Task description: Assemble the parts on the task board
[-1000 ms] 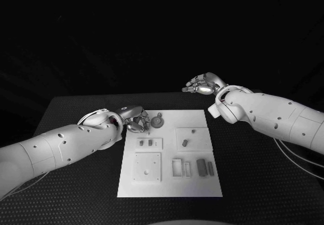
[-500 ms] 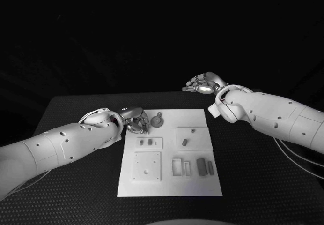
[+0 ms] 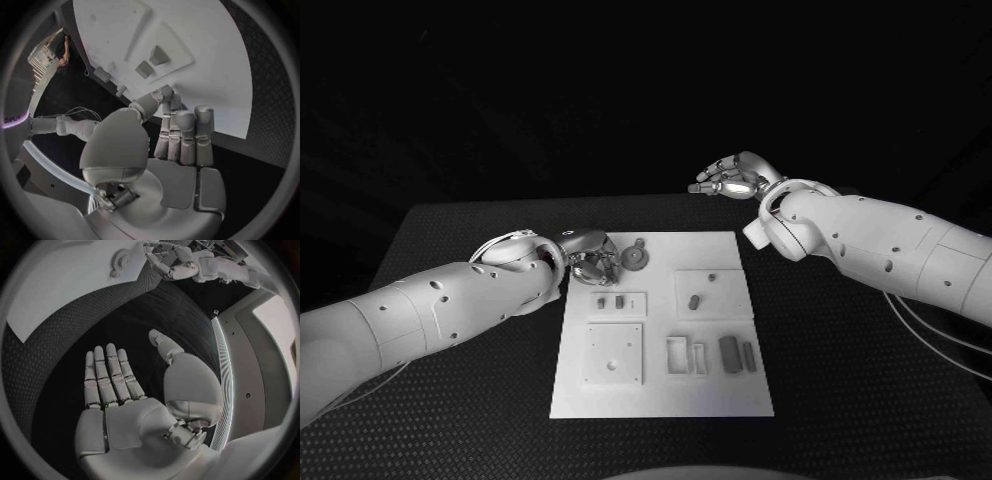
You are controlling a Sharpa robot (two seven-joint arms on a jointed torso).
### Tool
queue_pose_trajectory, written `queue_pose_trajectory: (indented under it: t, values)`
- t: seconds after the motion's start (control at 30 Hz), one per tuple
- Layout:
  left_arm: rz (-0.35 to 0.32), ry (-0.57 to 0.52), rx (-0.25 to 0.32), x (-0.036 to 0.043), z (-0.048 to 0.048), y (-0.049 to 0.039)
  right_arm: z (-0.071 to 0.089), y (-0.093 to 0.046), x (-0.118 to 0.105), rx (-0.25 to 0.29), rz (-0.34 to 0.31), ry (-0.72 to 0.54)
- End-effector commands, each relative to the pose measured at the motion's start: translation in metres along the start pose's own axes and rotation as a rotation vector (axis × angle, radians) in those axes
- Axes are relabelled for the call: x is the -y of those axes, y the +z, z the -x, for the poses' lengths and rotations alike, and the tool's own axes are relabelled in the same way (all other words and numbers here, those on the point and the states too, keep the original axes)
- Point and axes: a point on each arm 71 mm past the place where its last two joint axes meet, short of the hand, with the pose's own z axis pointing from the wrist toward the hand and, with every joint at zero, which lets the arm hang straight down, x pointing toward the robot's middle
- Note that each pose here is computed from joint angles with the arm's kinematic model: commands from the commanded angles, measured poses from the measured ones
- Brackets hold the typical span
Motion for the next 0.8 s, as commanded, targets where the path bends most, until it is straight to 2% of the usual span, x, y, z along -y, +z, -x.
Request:
queue_pose_trajectory:
  t: [0.03, 0.47, 0.8]
  values:
    - [0.0, -0.008, -0.044, 0.0019, -0.0051, 0.0007, -0.001, 0.0, -0.0008, -0.01, 0.008, 0.0]
    - [0.015, 0.014, -0.069, 0.0011, -0.0073, 0.0015, -0.0011, 0.0001, -0.0007, -0.01, 0.008, 0.0]
    - [0.02, 0.023, -0.051, 0.002, -0.0079, 0.0051, -0.002, 0.0004, -0.0014, -0.012, 0.009, 0.001]
